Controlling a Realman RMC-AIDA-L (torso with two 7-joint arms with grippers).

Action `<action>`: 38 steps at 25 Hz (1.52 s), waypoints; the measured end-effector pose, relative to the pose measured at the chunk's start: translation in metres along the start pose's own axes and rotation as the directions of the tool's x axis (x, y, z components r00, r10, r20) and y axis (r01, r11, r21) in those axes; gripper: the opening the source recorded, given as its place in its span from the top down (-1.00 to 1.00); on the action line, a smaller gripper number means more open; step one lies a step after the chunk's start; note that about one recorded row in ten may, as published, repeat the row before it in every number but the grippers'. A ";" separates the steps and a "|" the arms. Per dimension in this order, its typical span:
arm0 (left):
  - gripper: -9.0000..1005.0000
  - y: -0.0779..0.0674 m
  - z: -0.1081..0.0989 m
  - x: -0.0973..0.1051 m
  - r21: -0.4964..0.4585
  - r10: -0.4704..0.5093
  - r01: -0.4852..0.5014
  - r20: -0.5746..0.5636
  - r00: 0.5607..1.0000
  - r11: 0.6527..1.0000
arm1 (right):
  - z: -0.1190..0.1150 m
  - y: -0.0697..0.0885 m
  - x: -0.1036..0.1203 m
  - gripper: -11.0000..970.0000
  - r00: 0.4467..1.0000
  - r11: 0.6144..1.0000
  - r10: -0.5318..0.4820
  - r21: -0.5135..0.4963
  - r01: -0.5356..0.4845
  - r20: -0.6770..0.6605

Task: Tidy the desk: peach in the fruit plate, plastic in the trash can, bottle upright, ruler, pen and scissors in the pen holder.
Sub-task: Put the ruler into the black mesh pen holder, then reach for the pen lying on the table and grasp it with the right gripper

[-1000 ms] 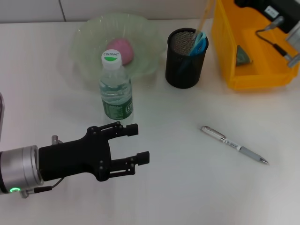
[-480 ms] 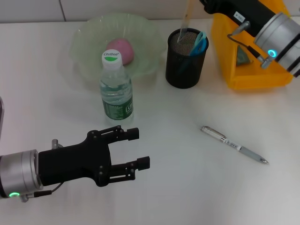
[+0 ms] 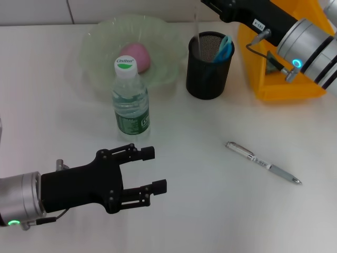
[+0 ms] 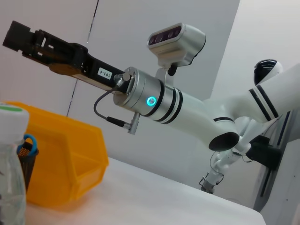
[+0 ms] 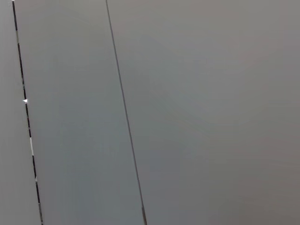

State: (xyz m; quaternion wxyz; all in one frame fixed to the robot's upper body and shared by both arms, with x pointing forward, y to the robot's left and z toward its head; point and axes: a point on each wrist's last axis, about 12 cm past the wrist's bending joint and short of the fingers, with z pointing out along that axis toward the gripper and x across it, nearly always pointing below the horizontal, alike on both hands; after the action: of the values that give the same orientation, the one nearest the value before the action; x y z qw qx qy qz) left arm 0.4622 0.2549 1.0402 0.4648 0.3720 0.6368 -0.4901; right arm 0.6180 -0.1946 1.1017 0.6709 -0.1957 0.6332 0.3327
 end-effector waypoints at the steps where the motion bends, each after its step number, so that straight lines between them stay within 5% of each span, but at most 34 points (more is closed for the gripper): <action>1: -0.54 0.000 0.000 0.000 0.000 0.000 0.000 0.000 1.000 1.000 | 0.000 0.000 0.000 -0.07 1.000 1.000 0.000 0.000 0.000 0.000; 6: -0.54 -0.001 -0.001 0.001 -0.001 -0.001 0.001 0.001 1.000 1.000 | -0.004 -0.002 -0.008 -0.23 0.999 0.995 0.032 -0.093 -0.036 -0.044; 13: -0.54 -0.002 -0.003 0.002 -0.006 -0.004 0.004 0.000 1.000 1.000 | -0.024 -0.003 -0.052 -0.29 0.945 0.962 0.002 -0.258 -0.092 -0.328; 15: -0.54 -0.002 -0.003 0.002 -0.006 -0.005 0.005 0.000 1.000 1.000 | -0.034 0.002 -0.073 -0.29 0.848 0.964 -0.057 -0.251 -0.090 -0.527; 16: -0.54 -0.002 -0.003 0.002 -0.006 -0.005 0.005 0.000 1.000 1.000 | -0.034 0.002 -0.073 -0.29 0.848 0.964 -0.057 -0.251 -0.090 -0.527; 22: -0.54 -0.002 -0.002 0.003 -0.006 -0.005 0.005 0.001 1.000 1.000 | -0.041 0.012 -0.090 -0.28 0.566 0.978 -0.084 -0.178 -0.113 -0.820; 28: -0.54 -0.002 -0.002 0.003 -0.010 -0.005 0.005 -0.001 1.000 1.000 | -0.032 0.018 -0.069 -0.28 0.270 0.995 -0.096 -0.103 -0.011 -0.958; 30: -0.54 -0.002 -0.002 0.003 -0.012 -0.005 0.005 -0.002 1.000 1.000 | -0.028 0.022 -0.056 -0.28 0.219 0.995 -0.099 -0.098 0.016 -0.971; 38: -0.54 -0.001 -0.002 0.002 -0.012 -0.003 0.003 -0.004 1.000 1.000 | -0.022 0.028 -0.033 -0.27 0.165 0.993 -0.113 -0.109 0.034 -0.980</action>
State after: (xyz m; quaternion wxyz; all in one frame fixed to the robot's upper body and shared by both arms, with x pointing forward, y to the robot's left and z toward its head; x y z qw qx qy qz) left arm 0.4604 0.2565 1.0382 0.4651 0.3691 0.6412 -0.4861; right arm 0.5830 -0.1962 1.1354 0.1136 -0.4147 0.8955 0.1148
